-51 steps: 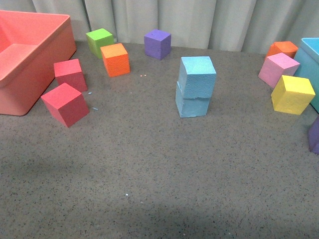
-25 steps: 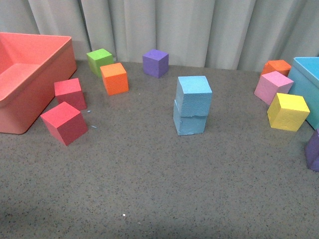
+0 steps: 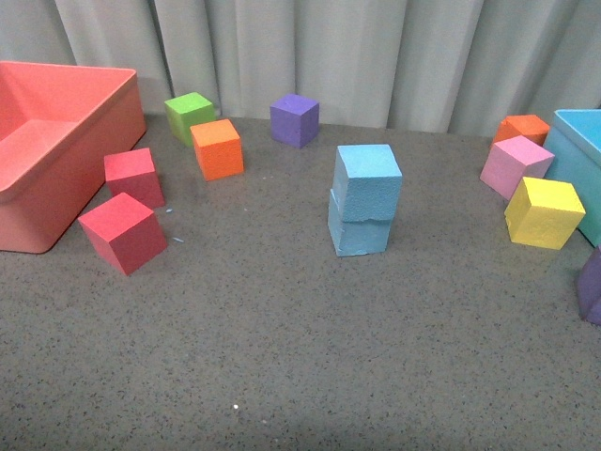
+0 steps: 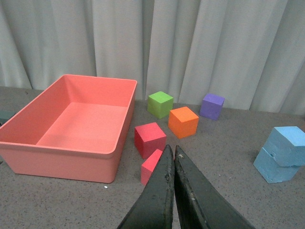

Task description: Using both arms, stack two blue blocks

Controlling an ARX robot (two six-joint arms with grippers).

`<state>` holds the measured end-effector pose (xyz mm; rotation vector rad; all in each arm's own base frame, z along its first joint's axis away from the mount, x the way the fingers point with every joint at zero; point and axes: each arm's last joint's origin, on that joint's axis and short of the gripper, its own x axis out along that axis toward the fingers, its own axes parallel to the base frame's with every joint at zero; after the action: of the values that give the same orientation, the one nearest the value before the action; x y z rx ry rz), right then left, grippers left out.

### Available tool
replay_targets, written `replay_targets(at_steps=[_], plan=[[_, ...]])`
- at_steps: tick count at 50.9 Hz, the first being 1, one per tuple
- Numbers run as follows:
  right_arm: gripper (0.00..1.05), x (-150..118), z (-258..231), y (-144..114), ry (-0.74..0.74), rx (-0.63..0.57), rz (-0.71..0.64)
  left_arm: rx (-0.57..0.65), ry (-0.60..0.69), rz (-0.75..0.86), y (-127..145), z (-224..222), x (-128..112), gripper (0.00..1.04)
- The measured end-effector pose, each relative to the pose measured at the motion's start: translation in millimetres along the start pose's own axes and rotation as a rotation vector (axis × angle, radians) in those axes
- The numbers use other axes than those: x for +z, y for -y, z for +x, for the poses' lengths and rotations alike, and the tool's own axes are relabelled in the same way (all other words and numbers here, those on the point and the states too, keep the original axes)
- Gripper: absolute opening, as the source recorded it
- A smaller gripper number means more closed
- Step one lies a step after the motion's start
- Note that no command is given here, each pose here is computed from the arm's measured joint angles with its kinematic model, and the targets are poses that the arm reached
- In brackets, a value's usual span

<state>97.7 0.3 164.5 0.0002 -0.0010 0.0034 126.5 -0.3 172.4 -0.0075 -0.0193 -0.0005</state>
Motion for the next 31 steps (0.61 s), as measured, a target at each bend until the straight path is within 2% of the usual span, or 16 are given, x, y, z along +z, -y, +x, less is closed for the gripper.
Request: replay_targets(at_steps=[31], plan=[[0.95,0.0,0.0,0.0,0.000,0.000,0.000,0.000,0.004,0.000,0.0,-15.0,1.1,0.04]])
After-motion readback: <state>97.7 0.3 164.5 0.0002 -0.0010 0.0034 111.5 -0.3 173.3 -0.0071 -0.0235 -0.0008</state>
